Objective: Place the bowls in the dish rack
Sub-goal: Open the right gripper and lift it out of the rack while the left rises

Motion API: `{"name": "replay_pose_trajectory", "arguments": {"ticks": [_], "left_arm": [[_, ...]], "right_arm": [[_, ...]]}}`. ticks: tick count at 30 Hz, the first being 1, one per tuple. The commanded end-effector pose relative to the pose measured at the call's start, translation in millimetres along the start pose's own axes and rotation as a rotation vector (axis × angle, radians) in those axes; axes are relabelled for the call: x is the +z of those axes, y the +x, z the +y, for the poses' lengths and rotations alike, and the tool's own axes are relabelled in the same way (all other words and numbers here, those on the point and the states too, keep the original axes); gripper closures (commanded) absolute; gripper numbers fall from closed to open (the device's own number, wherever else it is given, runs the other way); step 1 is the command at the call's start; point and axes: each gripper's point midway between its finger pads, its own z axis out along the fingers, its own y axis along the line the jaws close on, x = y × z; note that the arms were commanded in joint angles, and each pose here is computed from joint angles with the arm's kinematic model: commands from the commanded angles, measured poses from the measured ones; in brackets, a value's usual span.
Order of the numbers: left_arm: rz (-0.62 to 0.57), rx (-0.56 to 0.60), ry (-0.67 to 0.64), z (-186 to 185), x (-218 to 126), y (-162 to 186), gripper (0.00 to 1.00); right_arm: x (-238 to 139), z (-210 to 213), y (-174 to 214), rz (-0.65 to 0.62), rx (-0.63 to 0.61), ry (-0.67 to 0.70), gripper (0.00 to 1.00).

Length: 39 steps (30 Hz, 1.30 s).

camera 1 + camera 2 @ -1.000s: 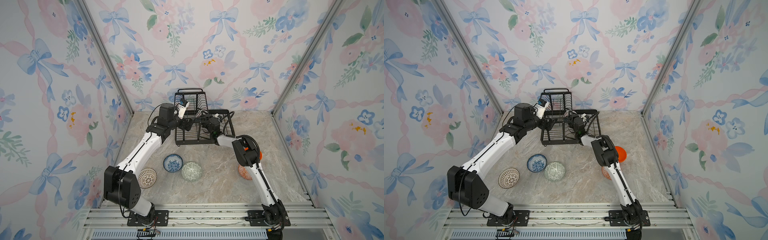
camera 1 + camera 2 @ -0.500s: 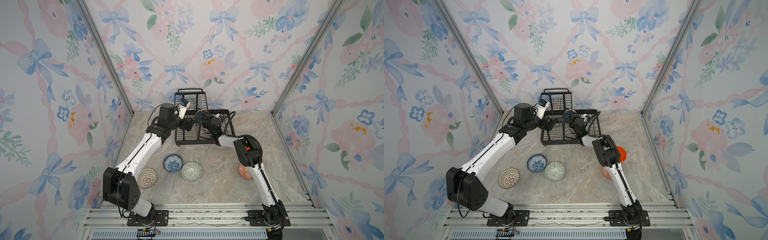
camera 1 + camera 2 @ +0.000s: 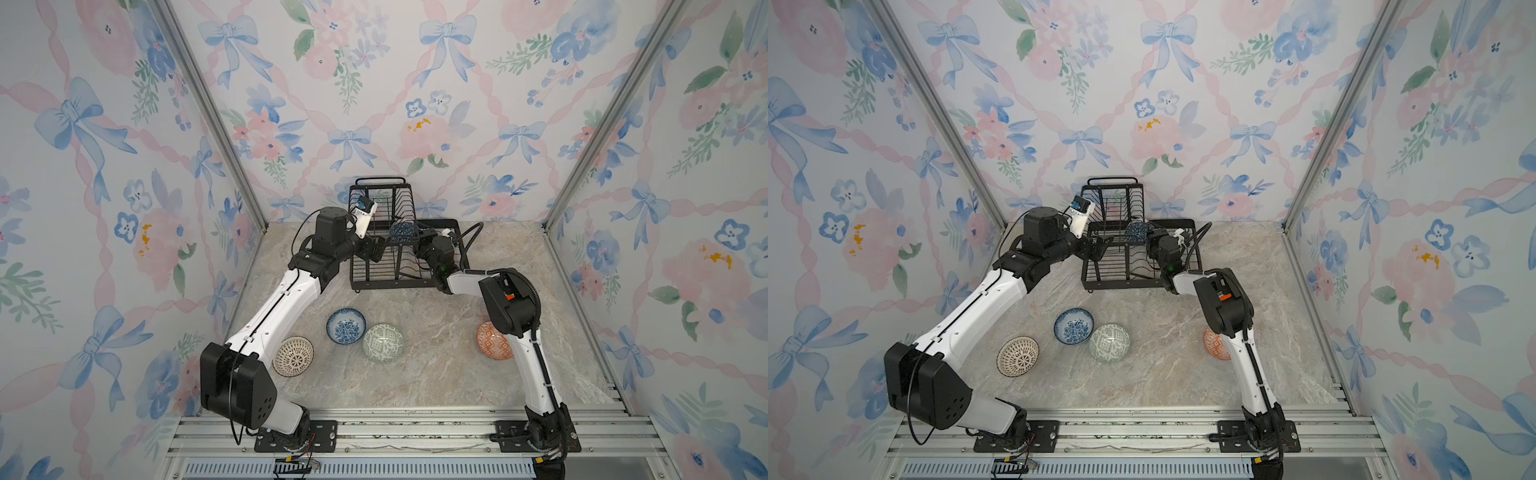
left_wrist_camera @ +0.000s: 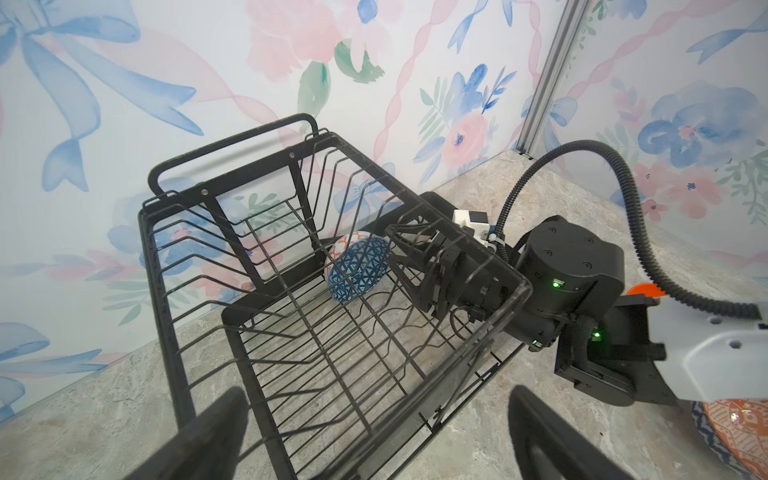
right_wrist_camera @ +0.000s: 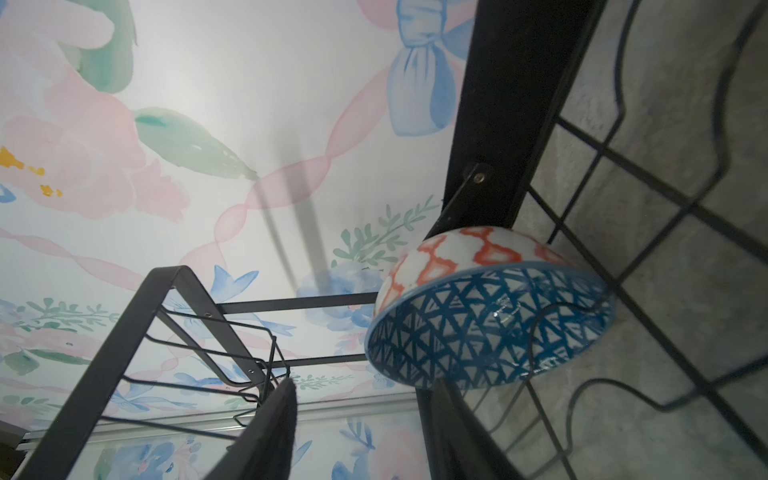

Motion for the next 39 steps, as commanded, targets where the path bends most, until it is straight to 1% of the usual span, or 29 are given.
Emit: {"name": "replay_pose_trajectory", "arguments": {"ticks": [1,6,8,12,13,19,21,23,27,29,34,36,39], "left_arm": [[-0.032,-0.060,0.010,-4,-9,-12,0.02],[-0.053,-0.117,0.050,-10,-8,-22,0.02],[-0.064,-0.136,0.062,-11,-8,-27,0.02],[-0.085,-0.164,0.068,-12,-8,-37,0.02],[-0.088,-0.168,0.064,-12,-7,-39,0.02],[-0.108,-0.236,0.052,-13,-7,-39,0.02],[-0.113,-0.281,0.027,-10,-8,-41,0.02],[-0.121,-0.362,-0.010,-4,-11,-42,0.02],[-0.120,-0.477,-0.032,-1,-20,-35,0.02],[-0.108,-0.546,-0.078,5,-29,-29,0.02],[-0.044,-0.728,-0.181,13,-58,3,0.02],[-0.020,-0.784,-0.227,16,-72,18,0.02],[0.033,-0.880,-0.275,22,-86,46,0.02]], "right_arm": [[-12,45,-3,0.029,-0.050,-0.076,0.42],[-31,54,-18,0.014,-0.055,-0.085,0.30],[-37,62,-26,0.018,-0.083,-0.081,0.21],[-50,82,-35,0.057,-0.178,-0.056,0.07],[-52,86,-37,0.071,-0.196,-0.049,0.02],[-66,102,-56,0.116,-0.236,-0.017,0.04],[-70,106,-55,0.180,-0.314,0.054,0.03],[-77,115,-51,0.230,-0.419,0.138,0.03],[-96,152,-41,0.266,-0.602,0.133,0.03],[-108,158,-38,0.284,-0.672,0.179,0.03],[-143,168,-22,0.346,-0.895,0.264,0.03],[-158,171,-16,0.362,-0.986,0.274,0.03],[-181,179,-9,0.367,-1.083,0.284,0.03]]}}
